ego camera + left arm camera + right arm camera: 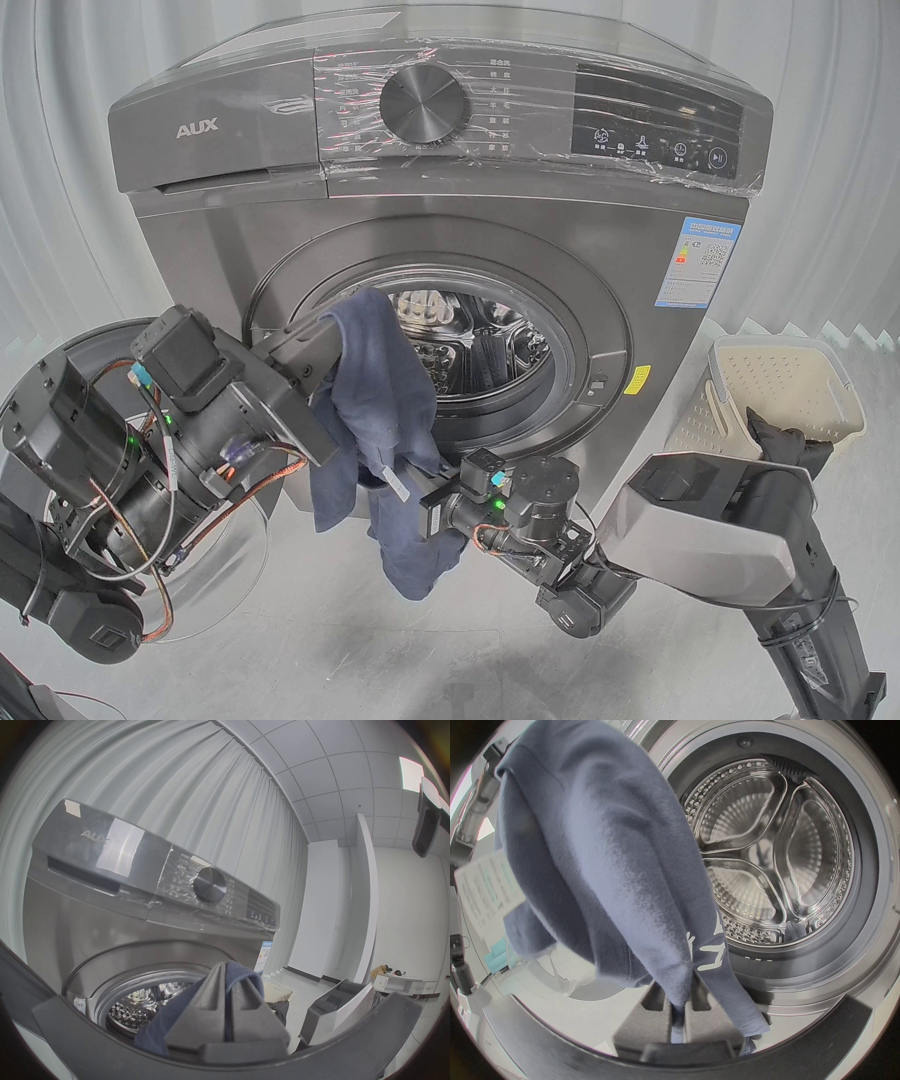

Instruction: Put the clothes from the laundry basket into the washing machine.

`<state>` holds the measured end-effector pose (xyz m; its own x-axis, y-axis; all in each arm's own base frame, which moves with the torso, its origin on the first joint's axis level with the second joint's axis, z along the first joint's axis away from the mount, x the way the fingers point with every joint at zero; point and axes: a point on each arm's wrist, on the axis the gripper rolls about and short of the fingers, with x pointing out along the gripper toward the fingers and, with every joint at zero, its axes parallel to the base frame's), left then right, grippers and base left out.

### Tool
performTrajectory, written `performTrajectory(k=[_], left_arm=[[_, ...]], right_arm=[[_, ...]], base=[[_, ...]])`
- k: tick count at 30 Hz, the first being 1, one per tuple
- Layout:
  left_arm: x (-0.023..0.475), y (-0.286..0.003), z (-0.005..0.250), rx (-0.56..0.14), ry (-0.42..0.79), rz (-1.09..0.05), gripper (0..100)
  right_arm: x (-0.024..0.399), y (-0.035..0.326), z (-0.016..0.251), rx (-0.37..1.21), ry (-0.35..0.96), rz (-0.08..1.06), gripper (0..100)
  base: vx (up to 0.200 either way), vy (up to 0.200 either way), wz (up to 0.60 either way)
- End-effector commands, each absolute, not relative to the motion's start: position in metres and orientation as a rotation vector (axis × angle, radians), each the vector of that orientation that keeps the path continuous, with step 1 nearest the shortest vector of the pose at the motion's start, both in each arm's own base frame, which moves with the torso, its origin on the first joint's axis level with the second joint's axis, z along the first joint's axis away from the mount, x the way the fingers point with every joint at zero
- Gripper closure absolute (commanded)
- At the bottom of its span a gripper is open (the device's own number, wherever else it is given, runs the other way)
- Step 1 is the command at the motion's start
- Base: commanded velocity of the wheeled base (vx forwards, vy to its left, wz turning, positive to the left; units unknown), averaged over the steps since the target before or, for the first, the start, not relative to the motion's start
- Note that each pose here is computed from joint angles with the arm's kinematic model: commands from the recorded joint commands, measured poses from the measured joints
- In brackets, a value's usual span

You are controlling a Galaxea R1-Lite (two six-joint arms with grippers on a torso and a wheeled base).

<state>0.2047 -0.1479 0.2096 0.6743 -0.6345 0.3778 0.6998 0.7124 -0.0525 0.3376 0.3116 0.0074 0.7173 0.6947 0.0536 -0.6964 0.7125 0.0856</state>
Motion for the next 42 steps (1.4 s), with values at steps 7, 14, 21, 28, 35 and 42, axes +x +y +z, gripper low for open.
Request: performTrajectory(k=[7, 14, 21, 28, 35, 42], left_arm=[[0.208, -0.125, 0.156, -0.131, -0.120, -0.667, 100], [0.197, -0.116, 0.105, -0.075, 0.124, -0.699, 100], [0.194, -0.116, 0.073, -0.036, 0.282, -0.697, 100], [0.194, -0.114, 0.053, -0.018, 0.383, -0.683, 100], [0.190, -0.113, 0.038, 0.009, 0.458, -0.683, 100], [0.184, -0.109, 0.031, 0.019, 0.515, -0.670, 0]], right_arm=[[0.327, 0.273, 0.067, 0.129, -0.077, 0.725, 100], [0.324, 0.263, 0.084, 0.136, -0.100, 0.712, 100], [0.323, 0.267, 0.088, 0.140, -0.113, 0.722, 100], [0.320, 0.265, 0.101, 0.153, -0.141, 0.703, 100], [0.316, 0.264, 0.113, 0.158, -0.157, 0.704, 100], [0.315, 0.262, 0.120, 0.161, -0.170, 0.703, 100]], base=[[0.000, 0.000, 0.00], [0.000, 0.000, 0.00], [0.000, 0.000, 0.00], [0.000, 0.000, 0.00], [0.000, 0.000, 0.00], [0.000, 0.000, 0.00]])
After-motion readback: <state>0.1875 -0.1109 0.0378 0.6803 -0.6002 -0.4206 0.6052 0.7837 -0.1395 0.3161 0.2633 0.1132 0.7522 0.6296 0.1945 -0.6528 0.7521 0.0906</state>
